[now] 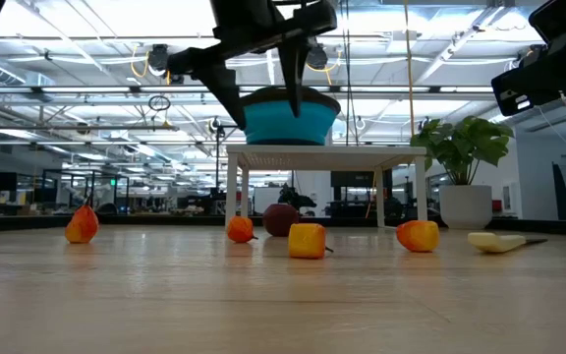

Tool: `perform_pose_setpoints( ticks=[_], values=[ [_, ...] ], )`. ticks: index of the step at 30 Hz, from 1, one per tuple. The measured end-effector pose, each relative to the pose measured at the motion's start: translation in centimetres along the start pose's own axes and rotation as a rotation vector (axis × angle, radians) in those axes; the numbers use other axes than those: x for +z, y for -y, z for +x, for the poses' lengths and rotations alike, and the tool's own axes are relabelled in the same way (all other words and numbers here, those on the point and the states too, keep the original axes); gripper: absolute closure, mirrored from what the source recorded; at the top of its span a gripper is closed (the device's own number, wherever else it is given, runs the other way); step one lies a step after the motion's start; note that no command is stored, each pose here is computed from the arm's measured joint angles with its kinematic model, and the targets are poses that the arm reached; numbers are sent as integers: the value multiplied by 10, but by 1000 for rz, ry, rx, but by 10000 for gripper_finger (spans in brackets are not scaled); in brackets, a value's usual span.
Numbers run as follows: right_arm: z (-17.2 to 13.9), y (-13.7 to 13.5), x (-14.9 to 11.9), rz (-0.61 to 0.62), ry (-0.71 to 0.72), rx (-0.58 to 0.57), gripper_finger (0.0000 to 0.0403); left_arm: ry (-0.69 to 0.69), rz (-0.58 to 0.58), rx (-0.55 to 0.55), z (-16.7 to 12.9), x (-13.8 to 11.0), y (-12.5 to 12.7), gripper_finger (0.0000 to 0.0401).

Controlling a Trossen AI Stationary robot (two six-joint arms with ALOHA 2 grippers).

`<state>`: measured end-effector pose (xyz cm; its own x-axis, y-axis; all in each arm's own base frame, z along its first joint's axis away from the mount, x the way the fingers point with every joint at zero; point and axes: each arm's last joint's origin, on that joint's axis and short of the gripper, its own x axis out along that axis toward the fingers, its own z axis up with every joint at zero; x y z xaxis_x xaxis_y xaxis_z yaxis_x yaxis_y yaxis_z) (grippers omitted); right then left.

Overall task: Pick & Place Fruit
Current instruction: Put the pomegranate into the blue strainer bowl on the shelf

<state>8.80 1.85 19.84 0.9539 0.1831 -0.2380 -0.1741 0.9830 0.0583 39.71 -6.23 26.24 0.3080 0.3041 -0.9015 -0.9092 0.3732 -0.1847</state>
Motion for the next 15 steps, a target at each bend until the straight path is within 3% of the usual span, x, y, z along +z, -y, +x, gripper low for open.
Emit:
perform_pose_setpoints(
  ticks=[5, 11, 15],
  values=[
    [0, 0, 0, 0, 0, 0, 403, 39, -73, -24, 6, -2, 6, 76],
    [0, 0, 0, 0, -1, 0, 403, 235, -107, -59, 18, -5, 19, 72],
    [0, 0, 0, 0, 1, 0, 403, 272, -114, -46, 30, -7, 22, 78]
  ],
)
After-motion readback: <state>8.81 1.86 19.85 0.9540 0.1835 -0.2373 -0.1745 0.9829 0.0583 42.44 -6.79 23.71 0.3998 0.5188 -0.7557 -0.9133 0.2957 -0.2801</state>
